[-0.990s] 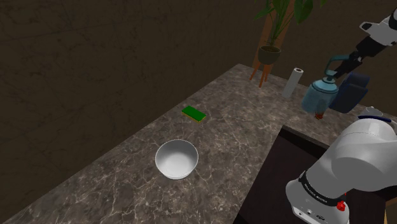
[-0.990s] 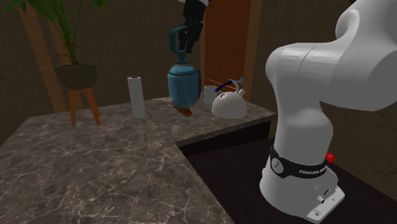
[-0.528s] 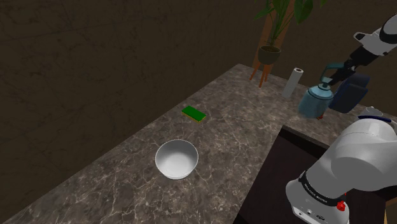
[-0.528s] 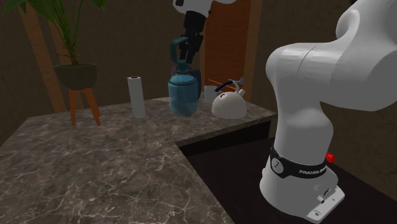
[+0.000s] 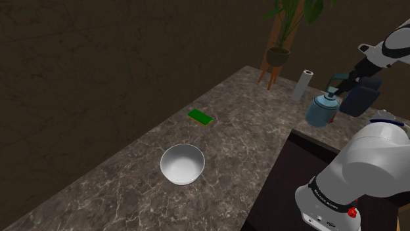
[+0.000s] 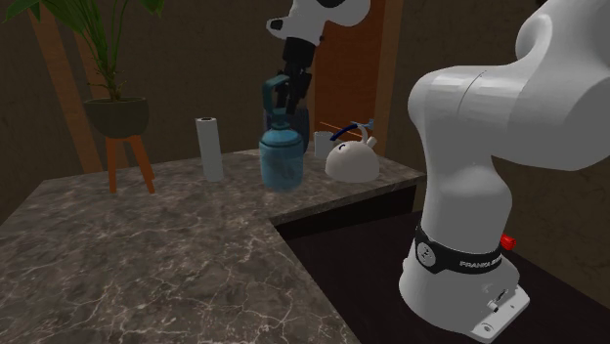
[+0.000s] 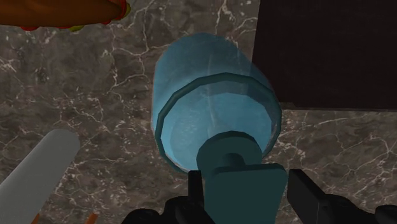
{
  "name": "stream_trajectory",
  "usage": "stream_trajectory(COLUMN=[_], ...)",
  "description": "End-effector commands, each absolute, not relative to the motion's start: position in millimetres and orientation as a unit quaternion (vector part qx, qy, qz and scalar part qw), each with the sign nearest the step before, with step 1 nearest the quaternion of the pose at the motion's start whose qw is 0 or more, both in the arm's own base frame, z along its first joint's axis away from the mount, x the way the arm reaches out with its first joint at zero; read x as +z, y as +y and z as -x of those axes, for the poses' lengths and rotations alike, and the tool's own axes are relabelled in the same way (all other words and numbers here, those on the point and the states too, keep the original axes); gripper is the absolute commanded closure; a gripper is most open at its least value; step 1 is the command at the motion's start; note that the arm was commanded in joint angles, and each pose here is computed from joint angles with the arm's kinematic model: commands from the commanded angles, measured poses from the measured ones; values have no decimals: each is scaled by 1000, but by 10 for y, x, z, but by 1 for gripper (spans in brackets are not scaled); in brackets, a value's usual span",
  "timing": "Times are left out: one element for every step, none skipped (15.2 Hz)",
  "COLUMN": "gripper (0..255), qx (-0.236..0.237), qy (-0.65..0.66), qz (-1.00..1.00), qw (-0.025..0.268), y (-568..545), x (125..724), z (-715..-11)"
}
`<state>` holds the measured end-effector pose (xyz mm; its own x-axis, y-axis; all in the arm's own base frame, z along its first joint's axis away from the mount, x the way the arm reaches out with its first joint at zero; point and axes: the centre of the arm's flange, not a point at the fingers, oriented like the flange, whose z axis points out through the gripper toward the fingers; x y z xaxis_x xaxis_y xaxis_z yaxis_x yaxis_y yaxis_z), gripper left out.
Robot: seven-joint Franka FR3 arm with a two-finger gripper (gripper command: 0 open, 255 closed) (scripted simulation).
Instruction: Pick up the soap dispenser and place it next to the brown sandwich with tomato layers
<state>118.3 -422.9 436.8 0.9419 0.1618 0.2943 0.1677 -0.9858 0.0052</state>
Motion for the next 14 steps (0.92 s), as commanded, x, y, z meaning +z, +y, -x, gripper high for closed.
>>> stream_trajectory(gripper=[255, 255, 255, 255, 255, 255, 255, 255, 255, 255, 255, 255, 255, 0], qx=[-149, -149, -149, -149, -149, -149, -149, -149, -149, -149, -149, -149, -149, -149], qy=[-84, -84, -84, -84, -84, -84, -84, -84, -84, -84, -84, -84, -84, -84], qz=[985, 985, 985, 985, 985, 985, 985, 985, 985, 985, 985, 985, 985, 985], qw=[9, 9, 9, 9, 9, 9, 9, 9, 9, 9, 9, 9, 9, 9], y=[-4228, -4228, -4228, -4228, -4228, -4227, -4228, -4228, -4228, -4228, -4228, -4228, -4228, -4228], x=[4257, 4205, 4152, 4099, 4024, 4025, 4024, 4024, 4024, 4024, 4024, 4024, 4024, 4024], z=[-1179, -1179, -1179, -1179, -1179, -1179, -1179, -1179, -1179, -1179, -1179, -1179, -1179, -1179])
